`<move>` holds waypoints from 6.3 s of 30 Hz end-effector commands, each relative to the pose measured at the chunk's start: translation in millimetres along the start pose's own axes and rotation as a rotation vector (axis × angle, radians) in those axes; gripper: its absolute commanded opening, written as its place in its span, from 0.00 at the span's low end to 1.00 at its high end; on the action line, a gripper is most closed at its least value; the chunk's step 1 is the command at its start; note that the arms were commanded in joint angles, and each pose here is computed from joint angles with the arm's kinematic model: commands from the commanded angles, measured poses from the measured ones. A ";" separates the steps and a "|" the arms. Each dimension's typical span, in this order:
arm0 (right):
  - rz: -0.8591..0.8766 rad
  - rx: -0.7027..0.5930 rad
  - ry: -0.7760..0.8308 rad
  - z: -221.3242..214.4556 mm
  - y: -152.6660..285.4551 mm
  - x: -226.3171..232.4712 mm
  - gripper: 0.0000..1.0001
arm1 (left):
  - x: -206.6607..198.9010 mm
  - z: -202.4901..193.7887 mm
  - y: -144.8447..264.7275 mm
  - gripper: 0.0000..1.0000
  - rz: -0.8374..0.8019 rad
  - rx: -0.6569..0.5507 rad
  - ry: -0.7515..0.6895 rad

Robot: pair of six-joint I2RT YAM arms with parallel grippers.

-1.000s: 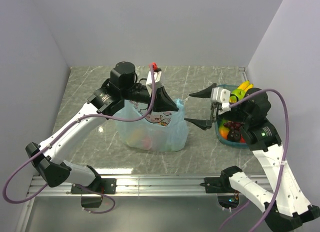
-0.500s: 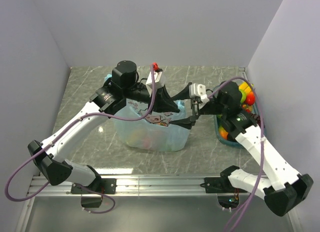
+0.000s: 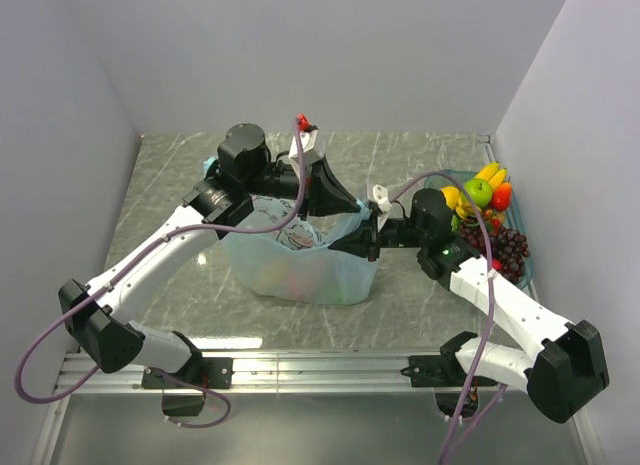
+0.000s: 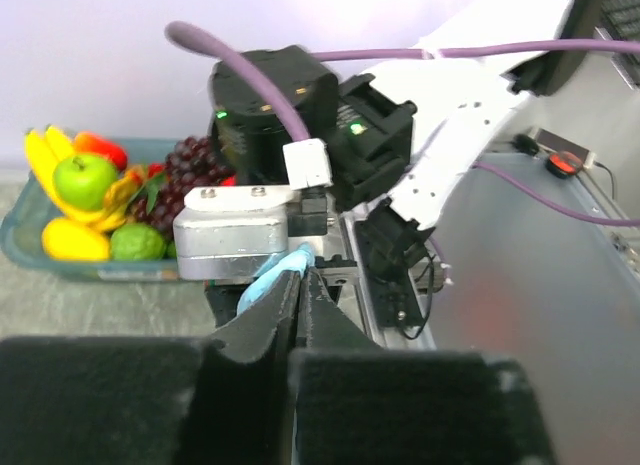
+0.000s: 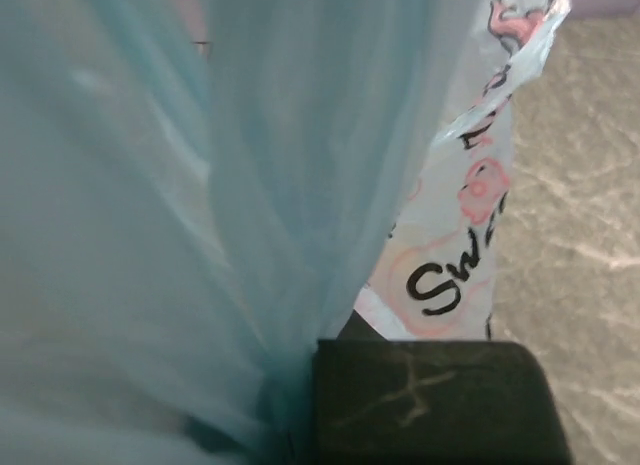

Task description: Place the fake fruits into the plastic bag and tie a complex knot

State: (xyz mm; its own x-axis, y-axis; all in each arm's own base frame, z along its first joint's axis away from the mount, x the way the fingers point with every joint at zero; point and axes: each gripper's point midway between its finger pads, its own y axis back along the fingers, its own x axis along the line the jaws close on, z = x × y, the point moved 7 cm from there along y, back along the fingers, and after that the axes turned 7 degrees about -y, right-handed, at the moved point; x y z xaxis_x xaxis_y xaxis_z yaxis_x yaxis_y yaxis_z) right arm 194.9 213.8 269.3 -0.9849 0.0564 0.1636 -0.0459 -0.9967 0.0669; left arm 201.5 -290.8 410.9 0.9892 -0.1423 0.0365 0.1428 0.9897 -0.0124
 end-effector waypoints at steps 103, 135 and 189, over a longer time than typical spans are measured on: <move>-0.296 0.367 -0.311 -93.7 -5.4 -67.1 0.00 | 29.7 -66.0 102.7 0.99 0.372 0.340 -0.014; -0.267 0.410 -0.129 -82.6 -7.1 -58.6 0.00 | 36.2 -51.1 59.7 0.99 0.243 0.315 -0.075; -0.309 0.426 -0.064 -69.4 8.8 -66.5 0.00 | 52.1 -55.2 59.5 0.99 0.391 0.464 -0.157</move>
State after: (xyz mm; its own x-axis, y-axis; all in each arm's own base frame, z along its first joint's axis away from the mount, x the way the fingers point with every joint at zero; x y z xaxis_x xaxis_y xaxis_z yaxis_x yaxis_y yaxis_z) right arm 249.7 194.1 169.7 -0.8988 0.3969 0.1862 -0.2348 -0.7946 0.5599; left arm 257.2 -239.7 344.1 0.9612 0.1884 0.2012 -0.2552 0.8842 0.3911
